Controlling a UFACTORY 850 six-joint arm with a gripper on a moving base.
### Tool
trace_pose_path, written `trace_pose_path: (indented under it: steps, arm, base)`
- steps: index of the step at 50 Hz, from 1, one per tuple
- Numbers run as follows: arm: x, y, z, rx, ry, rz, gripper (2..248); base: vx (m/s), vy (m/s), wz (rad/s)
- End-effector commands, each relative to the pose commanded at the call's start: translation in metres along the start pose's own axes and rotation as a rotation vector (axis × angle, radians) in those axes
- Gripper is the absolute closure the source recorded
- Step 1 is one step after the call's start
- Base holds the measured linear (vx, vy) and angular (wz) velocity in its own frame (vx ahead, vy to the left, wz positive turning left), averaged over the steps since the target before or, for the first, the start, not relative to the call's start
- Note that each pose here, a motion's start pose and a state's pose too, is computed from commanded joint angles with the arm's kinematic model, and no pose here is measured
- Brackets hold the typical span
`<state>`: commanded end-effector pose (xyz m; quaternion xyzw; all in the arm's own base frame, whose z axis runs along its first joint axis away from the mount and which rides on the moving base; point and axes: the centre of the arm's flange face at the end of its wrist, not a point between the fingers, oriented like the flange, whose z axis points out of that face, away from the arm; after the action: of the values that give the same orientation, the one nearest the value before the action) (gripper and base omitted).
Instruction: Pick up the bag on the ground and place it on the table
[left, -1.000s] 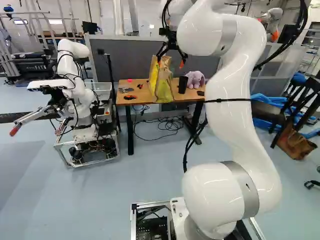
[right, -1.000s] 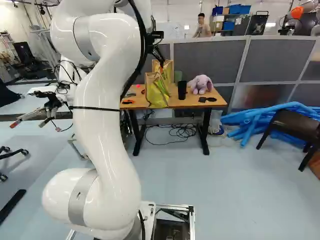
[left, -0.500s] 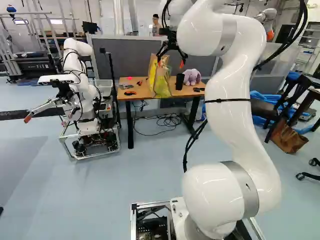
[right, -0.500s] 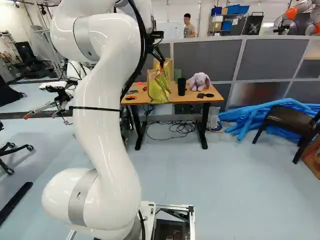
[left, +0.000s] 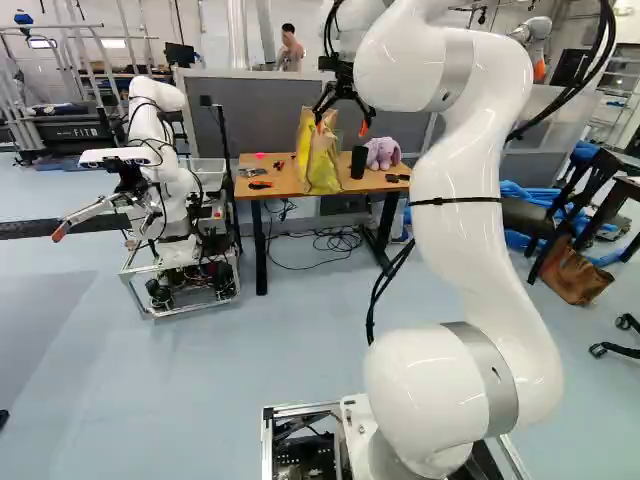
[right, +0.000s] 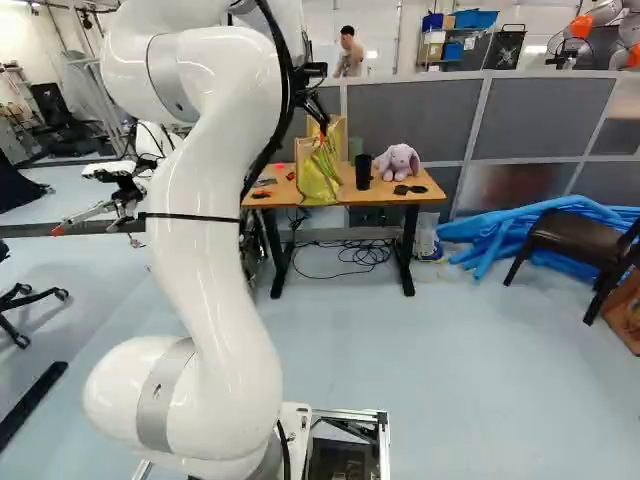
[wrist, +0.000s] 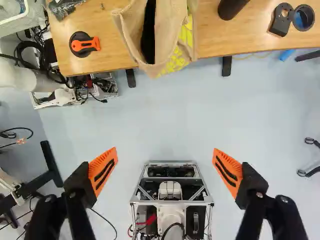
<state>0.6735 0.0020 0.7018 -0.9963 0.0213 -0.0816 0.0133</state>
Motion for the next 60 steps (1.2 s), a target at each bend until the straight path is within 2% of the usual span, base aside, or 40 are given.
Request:
trace_pose_path:
  steps: [60]
  arm:
    - [0.0000, 0.0000, 0.0000, 0.000, 0.000, 0.000, 3]
  base:
    - [0.000, 0.000, 0.000]
